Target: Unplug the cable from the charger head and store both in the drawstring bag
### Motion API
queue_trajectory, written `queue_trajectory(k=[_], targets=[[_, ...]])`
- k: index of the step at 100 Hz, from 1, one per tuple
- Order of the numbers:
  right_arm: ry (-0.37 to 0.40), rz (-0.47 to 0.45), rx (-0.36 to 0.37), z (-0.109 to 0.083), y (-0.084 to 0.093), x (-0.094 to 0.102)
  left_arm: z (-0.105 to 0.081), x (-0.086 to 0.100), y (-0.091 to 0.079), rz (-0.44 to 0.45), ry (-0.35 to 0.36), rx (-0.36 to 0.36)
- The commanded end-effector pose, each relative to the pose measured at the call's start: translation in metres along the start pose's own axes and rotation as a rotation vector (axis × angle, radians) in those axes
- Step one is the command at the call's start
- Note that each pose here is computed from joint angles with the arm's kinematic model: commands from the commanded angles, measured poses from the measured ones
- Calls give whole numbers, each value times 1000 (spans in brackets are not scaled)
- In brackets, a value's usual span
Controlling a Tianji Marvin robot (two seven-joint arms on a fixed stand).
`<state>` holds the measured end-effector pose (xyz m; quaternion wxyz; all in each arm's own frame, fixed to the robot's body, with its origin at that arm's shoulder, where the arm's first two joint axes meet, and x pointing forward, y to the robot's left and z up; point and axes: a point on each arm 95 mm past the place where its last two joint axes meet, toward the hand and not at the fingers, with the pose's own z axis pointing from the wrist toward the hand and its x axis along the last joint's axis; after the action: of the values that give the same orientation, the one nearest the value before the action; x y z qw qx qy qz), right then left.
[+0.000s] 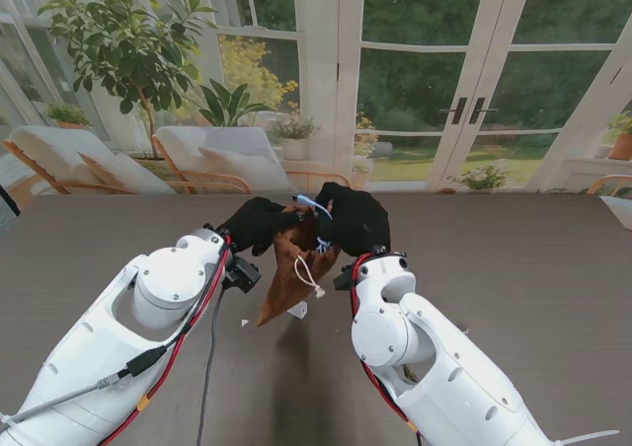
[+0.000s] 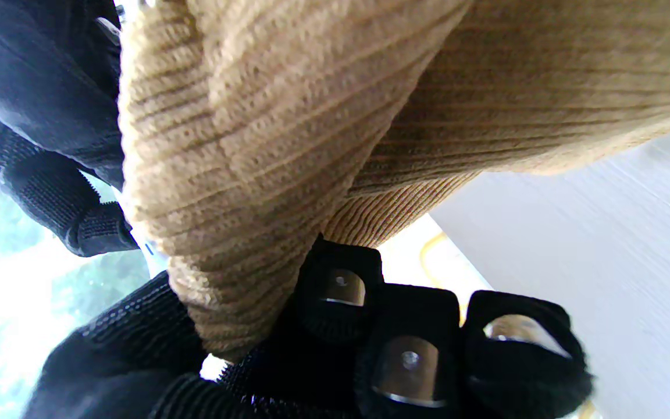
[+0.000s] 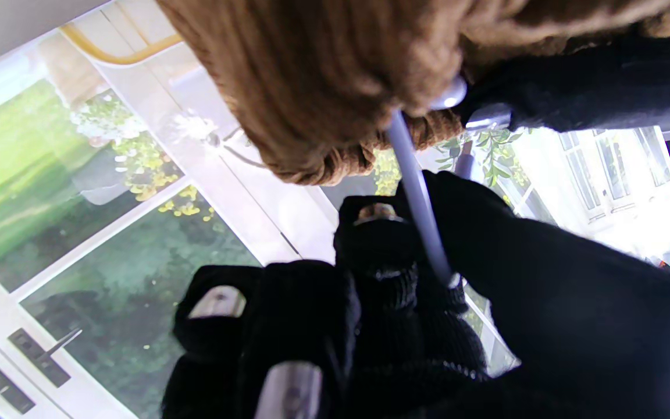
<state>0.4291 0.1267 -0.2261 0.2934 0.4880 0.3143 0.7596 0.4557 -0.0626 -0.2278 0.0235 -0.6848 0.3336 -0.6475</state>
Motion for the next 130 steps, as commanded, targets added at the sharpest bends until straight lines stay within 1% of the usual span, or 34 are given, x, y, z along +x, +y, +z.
queue_trajectory(k=[1, 20, 45, 60, 95, 114, 130], targets=[[3, 2, 18, -2, -3, -2, -1, 1, 2, -5, -2, -15], [12, 7, 32, -1, -2, -6, -3, 0, 1, 2, -6, -17], [44, 9, 63, 1, 0, -7, -5, -1, 1, 15, -4, -31], [77, 0, 86, 3, 1, -8, -5, -1, -1, 25, 7, -49], [123, 14, 121, 6, 3, -11, -9, -5, -4, 38, 37, -67], [152, 21, 152, 7, 3, -13, -12, -7, -5, 35, 59, -79], [171, 24, 169, 7, 3, -14, -14, -7, -4, 39, 64, -92]])
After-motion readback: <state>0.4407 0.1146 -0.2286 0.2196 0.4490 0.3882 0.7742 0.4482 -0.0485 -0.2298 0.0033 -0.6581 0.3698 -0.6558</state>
